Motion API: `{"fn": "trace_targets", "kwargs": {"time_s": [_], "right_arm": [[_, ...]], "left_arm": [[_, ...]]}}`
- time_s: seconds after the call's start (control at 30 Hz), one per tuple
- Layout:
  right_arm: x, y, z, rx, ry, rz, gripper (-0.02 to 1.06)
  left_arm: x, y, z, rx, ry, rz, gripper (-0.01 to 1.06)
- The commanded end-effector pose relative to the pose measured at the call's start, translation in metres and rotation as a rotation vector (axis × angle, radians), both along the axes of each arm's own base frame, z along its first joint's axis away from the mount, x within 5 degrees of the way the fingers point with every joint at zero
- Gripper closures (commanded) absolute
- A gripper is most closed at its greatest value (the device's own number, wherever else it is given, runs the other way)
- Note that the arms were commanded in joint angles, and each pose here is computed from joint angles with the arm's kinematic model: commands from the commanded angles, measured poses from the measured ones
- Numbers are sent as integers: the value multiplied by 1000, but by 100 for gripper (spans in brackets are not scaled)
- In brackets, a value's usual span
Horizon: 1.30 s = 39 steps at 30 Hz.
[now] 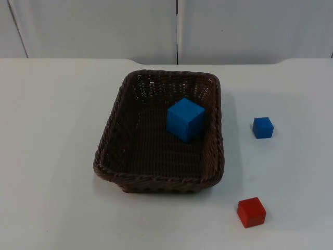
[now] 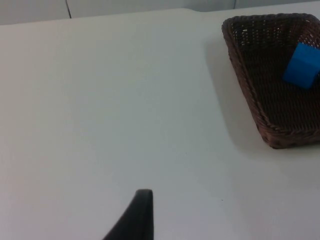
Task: Pick up the basket with the left hand and place the largest block into the basket with the right hand.
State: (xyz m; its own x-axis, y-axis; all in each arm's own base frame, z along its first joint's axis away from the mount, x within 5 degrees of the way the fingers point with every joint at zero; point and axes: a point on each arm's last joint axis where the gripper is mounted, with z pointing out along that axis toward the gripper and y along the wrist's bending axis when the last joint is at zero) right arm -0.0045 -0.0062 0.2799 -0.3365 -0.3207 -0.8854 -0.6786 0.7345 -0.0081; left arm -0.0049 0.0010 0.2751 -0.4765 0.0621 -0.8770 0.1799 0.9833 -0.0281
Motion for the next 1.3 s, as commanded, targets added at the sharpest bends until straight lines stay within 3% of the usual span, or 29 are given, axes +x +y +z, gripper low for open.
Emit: {"fn": "trace_targets", "kwargs": {"time_s": [0.0,0.5,0.97,1.27], "right_arm": [[0,0,0,9,-2,4,-1],[0,0,0,9,-2,4,-1],[0,0,0,9,-2,-8,-1],[-1,1,0,8,-3,-129,-1]], "left_arm": [[0,-1,0,-11,-7,6,0],[0,-2,0,-10,-8,203,0],[0,-2,0,-10,-8,203,0],[0,-2,0,-10,-8,203,0]]}}
